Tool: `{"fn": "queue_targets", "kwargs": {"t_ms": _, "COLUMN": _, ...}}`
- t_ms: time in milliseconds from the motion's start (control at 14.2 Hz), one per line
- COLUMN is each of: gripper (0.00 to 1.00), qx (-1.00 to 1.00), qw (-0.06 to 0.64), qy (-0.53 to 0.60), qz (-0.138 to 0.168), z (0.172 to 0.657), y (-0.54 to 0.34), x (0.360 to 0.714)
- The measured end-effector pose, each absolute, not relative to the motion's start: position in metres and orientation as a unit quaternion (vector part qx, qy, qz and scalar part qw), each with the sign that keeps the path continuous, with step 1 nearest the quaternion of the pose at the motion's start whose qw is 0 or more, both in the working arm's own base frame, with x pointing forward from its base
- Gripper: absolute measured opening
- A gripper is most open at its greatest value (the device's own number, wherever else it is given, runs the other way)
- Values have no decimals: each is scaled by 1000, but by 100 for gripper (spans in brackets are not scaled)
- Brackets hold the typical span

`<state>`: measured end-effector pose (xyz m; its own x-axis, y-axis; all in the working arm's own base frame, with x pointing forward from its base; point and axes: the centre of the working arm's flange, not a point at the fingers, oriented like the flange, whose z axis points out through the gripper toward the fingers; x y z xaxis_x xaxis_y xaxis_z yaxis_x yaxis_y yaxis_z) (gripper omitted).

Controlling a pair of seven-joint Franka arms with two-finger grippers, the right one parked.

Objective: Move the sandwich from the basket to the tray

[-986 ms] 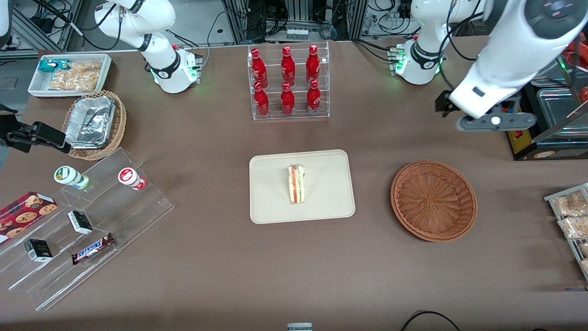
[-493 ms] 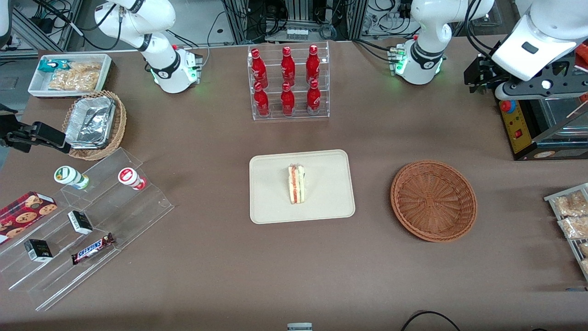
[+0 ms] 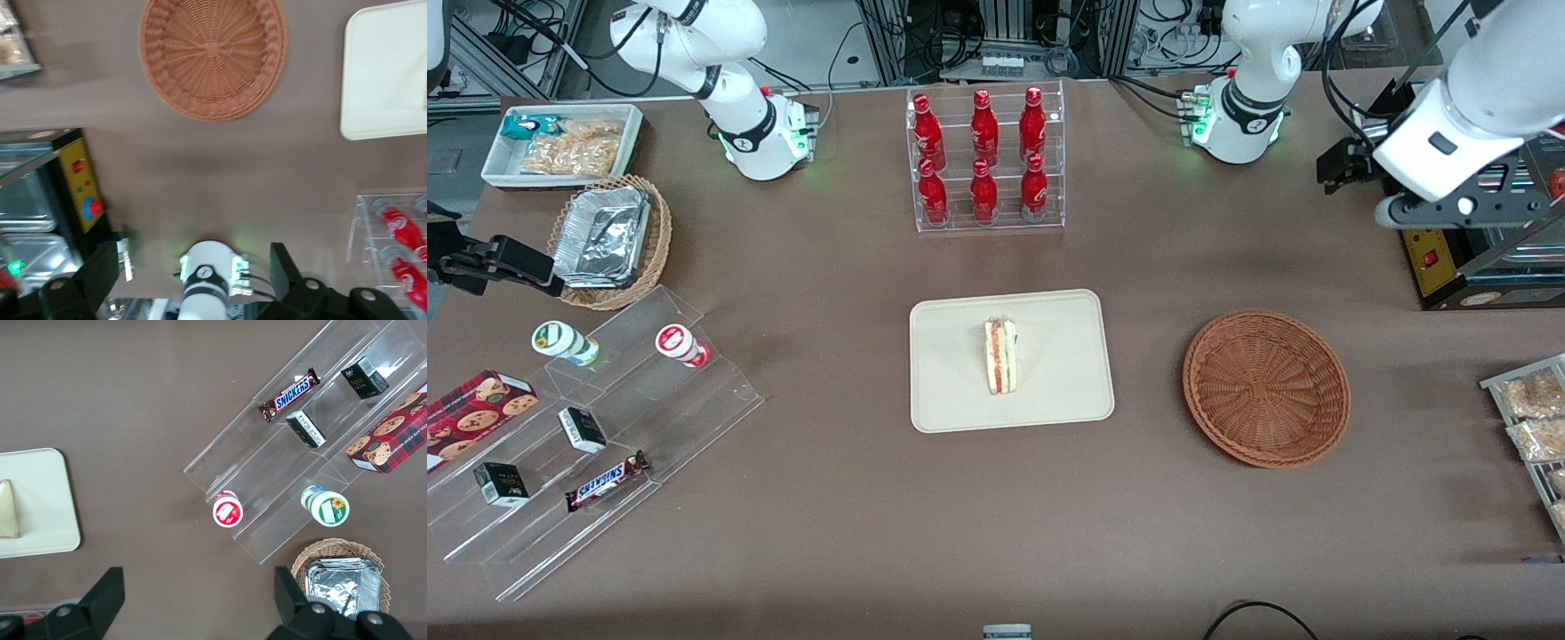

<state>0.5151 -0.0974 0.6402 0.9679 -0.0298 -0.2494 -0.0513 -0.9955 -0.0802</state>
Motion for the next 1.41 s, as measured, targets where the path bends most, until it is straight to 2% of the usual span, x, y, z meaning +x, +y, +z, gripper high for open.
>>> {"fn": "queue_targets", "kwargs": {"t_ms": 211, "gripper": 100, "qx": -990, "qw": 37, "qy": 8, "qz": 136, "z": 618, "y": -81, "x": 523}}
{"fn": "queue_targets", "kwargs": {"t_ms": 1408, "gripper": 100, "qx": -990, "qw": 38, "qy": 7, "qz": 133, "z": 621, "y": -81, "x": 522}}
